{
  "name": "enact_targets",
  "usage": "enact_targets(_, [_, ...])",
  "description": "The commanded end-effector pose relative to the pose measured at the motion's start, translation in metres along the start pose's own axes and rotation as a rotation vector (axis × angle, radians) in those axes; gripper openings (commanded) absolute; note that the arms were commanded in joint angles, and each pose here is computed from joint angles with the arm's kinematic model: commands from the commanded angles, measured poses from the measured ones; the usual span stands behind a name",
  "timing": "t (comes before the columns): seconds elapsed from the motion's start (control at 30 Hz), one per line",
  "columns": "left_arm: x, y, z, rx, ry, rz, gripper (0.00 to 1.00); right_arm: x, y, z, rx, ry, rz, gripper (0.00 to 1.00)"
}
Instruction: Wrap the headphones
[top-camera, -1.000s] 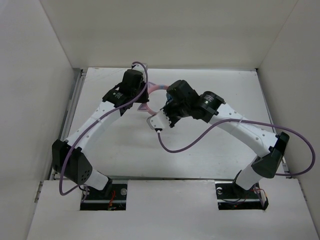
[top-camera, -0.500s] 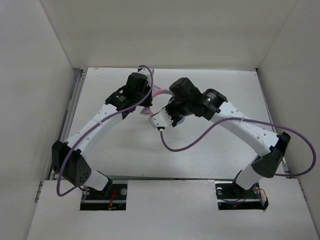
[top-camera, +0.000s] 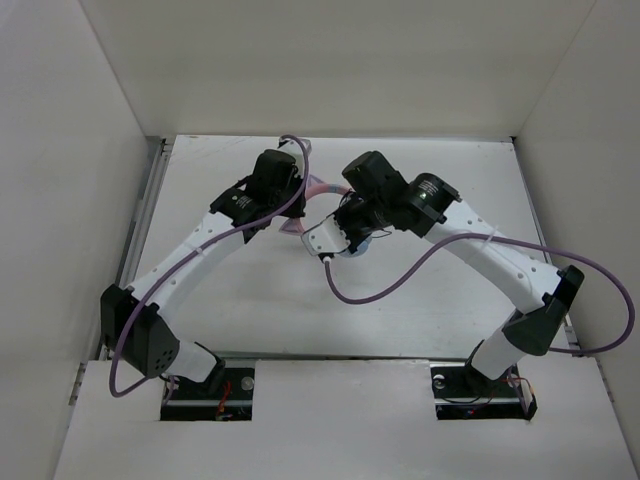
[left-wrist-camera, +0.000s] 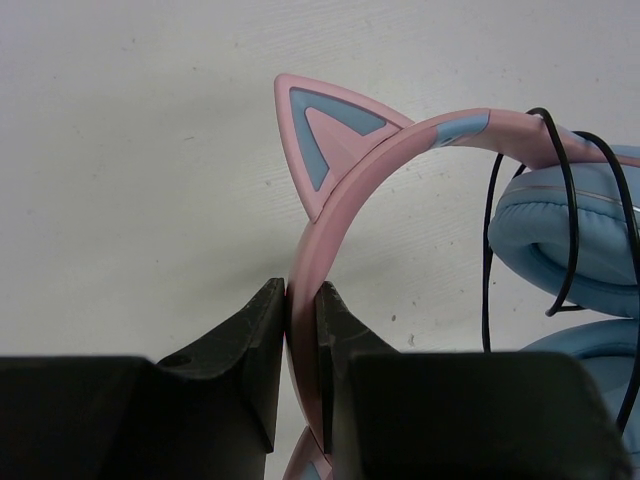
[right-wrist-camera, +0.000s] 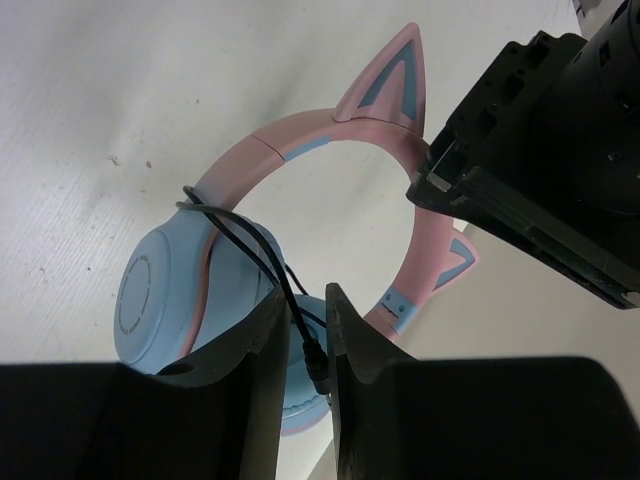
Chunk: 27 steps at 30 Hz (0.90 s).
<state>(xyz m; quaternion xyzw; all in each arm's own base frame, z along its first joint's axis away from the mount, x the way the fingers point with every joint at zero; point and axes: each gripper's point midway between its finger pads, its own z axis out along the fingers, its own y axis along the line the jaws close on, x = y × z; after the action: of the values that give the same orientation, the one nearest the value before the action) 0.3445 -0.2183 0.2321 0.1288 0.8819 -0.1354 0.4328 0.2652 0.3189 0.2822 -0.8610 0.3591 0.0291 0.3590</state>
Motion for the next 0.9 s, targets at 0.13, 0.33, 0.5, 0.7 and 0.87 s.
enact_targets(0.13, [-0.030,-0.016,-0.023,0.070,-0.126,-0.016,0.00,-0.004,-0.008,-0.003,0.003,-0.049,0.036,0.27])
enact_targets(0.33, [-0.031,-0.021,-0.026,0.085,-0.130,0.001,0.00,0.002,-0.012,0.001,0.004,-0.046,0.062,0.27])
enact_targets(0.5, [-0.030,-0.022,-0.027,0.085,-0.132,0.009,0.00,0.006,-0.015,-0.001,0.011,-0.049,0.086,0.27])
enact_targets(0.7, [-0.028,-0.022,-0.027,0.086,-0.130,0.018,0.00,0.011,-0.021,-0.001,0.018,-0.068,0.125,0.28])
enact_targets(0.87, [-0.027,-0.025,-0.029,0.096,-0.131,0.026,0.00,0.012,-0.016,0.002,-0.003,-0.073,0.136,0.28])
